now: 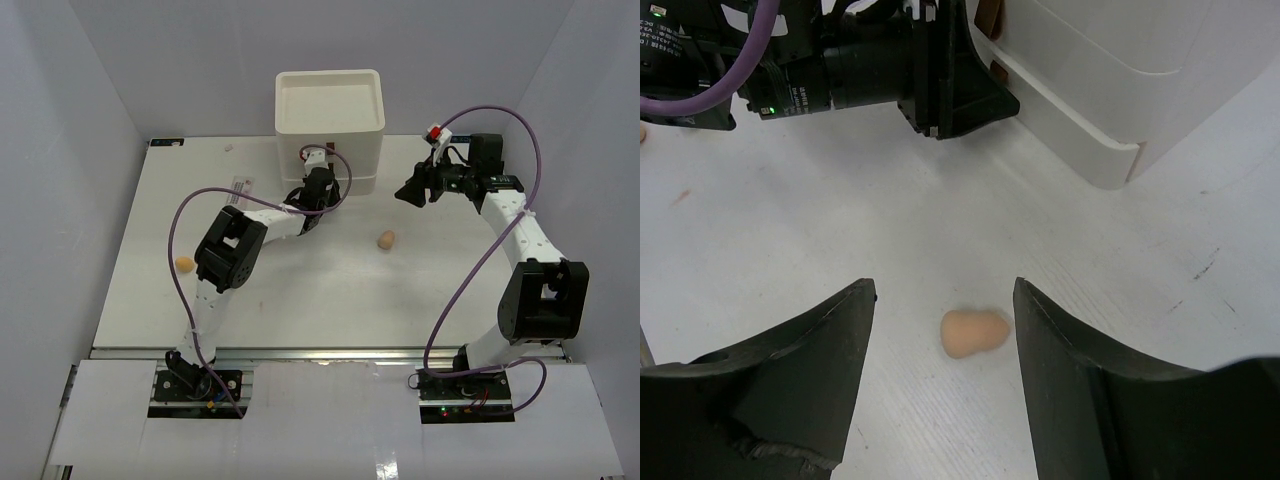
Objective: Organize the makeup
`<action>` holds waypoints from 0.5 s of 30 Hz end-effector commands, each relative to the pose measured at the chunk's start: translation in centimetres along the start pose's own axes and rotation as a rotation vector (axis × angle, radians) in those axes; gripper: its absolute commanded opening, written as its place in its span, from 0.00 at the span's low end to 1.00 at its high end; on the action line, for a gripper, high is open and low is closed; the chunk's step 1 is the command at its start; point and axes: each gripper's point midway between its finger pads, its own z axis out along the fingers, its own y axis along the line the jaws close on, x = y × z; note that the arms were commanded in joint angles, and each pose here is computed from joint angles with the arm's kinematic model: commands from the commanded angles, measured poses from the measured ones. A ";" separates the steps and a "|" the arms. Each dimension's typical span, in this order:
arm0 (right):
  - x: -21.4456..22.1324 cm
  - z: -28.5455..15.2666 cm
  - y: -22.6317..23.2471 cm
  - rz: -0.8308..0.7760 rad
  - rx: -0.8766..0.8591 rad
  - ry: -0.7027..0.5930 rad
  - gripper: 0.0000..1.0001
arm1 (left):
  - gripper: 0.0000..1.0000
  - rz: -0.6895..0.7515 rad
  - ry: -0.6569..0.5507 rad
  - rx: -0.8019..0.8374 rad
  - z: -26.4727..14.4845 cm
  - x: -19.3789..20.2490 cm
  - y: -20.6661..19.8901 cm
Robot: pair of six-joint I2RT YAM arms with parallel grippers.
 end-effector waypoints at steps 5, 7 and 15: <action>-0.2 0.3 -0.1 -0.005 -0.024 -0.022 0.64 | 0.07 -0.027 -0.048 0.034 -0.9 -3.0 -0.9; 0.1 0.3 0.0 -0.004 -0.030 -0.019 0.64 | 0.00 -0.019 -0.035 0.060 -1.4 -2.9 -1.2; 1.4 -0.1 2.5 -0.121 -0.167 0.002 0.66 | 0.00 -0.005 0.050 0.176 -7.5 -0.7 -1.9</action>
